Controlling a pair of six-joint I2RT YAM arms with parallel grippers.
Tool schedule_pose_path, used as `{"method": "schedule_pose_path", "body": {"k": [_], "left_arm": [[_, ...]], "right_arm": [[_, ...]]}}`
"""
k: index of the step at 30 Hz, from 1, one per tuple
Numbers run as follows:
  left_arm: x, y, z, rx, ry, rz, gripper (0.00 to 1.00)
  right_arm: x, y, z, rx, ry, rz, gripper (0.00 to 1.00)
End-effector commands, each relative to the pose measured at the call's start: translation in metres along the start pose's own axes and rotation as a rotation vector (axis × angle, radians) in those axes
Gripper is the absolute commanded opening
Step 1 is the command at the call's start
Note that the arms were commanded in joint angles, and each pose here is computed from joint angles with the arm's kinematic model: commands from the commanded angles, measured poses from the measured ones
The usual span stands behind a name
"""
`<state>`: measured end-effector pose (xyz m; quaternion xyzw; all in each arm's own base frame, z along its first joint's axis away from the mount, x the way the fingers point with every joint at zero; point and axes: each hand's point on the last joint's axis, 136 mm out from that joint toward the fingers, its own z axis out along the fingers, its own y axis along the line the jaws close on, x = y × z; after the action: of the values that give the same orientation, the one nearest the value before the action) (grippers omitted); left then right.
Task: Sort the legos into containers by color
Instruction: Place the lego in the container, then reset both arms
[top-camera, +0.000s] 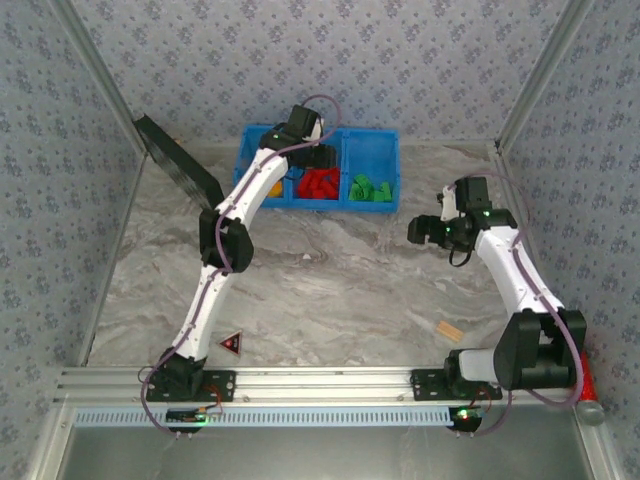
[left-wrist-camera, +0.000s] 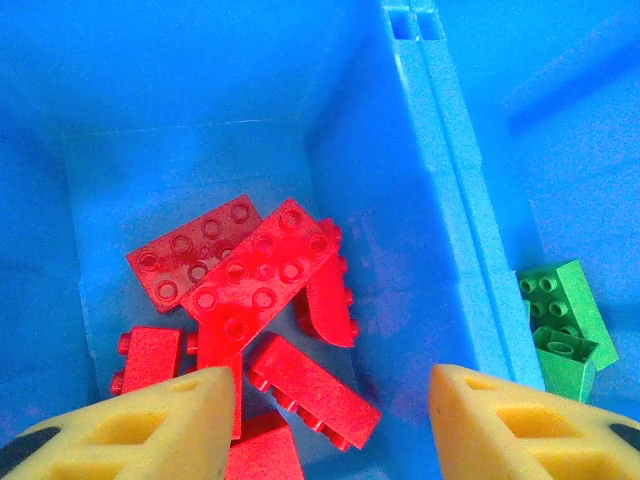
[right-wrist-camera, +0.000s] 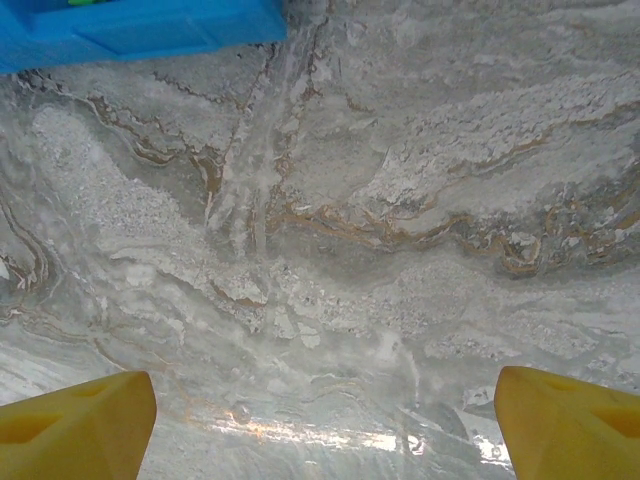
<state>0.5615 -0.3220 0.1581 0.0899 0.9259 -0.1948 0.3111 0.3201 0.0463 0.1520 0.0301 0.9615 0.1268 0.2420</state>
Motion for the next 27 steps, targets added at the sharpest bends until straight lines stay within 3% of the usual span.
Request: {"method": "schedule_pose_path", "body": {"k": [1, 6, 10, 14, 17, 22, 24, 27], "left_arm": [[-0.045, -0.024, -0.067, 0.026, -0.140, 0.059, 0.54], [-0.064, -0.024, -0.137, -0.068, -0.212, 0.230, 0.62], [-0.058, 0.021, -0.184, -0.273, -0.223, 0.332, 0.73], [-0.046, 0.082, -0.243, -0.396, -0.368, 0.259, 0.99], [-0.012, 0.139, -0.285, -0.492, -0.450, 0.164, 1.00], [0.058, 0.208, -0.341, -0.637, -0.683, 0.071, 1.00], [0.091, 0.230, -0.342, -0.682, -0.726, 0.033, 1.00], [0.138, 0.265, -0.327, -0.740, -0.677, -0.087, 1.00]], "right_arm": [[0.009, -0.003, -0.003, 0.012, -0.016, -0.020, 0.90], [-0.007, -0.004, -0.014, 0.019, -0.158, -0.047, 0.88], [-0.028, -0.023, -0.025, 0.123, -0.313, -0.032, 0.91], [-0.039, -0.029, -0.018, 0.140, -0.418, -0.084, 1.00], [-0.038, -0.025, -0.011, 0.126, -0.438, -0.150, 1.00], [-0.030, -0.039, 0.008, 0.175, -0.426, -0.194, 1.00], [-0.029, -0.044, 0.012, 0.193, -0.461, -0.189, 1.00], [-0.031, -0.049, 0.016, 0.199, -0.525, -0.179, 1.00]]}}
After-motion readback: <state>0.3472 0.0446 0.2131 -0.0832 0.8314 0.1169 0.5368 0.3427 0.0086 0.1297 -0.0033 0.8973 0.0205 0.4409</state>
